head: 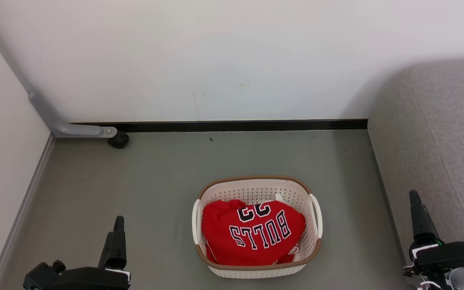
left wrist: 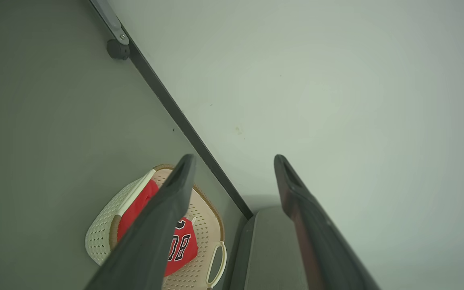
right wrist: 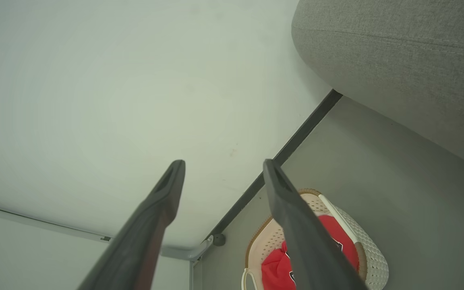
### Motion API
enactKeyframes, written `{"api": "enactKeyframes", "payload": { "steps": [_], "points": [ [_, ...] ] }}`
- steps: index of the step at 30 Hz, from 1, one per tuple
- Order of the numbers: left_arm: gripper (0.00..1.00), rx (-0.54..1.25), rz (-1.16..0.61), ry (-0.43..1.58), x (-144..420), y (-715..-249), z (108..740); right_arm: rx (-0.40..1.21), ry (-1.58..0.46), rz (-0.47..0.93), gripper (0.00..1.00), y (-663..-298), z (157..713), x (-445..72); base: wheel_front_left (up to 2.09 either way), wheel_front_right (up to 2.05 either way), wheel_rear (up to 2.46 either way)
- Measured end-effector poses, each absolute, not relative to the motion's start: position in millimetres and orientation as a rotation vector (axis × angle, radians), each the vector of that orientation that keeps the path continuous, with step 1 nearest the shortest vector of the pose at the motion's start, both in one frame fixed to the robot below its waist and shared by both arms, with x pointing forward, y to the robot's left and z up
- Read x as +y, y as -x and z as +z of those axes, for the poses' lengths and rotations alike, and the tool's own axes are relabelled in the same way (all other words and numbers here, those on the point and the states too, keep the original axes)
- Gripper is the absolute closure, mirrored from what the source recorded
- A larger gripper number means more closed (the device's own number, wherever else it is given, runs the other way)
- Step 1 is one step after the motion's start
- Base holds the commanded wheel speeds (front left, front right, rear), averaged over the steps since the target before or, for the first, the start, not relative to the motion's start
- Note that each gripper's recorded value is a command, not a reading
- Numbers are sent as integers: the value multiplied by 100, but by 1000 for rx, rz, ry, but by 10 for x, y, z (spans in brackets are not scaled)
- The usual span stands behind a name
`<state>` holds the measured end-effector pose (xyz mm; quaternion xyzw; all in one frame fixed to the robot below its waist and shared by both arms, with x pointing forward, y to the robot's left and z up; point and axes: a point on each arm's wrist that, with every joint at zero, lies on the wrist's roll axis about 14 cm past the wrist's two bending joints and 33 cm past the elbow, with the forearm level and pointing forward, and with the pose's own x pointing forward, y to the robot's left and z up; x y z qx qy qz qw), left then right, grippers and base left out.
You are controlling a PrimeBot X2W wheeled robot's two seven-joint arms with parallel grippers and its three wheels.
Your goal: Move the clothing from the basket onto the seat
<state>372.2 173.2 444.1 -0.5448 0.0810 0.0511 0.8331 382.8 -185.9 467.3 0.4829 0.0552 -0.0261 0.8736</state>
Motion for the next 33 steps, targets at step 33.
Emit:
{"api": "enactKeyframes", "payload": {
  "steps": [33],
  "points": [
    [0,158,-10,502,1744,-3786,4468,116,-233,212,0,-3895,4700,-1466,0,0,0]
  ]
}}
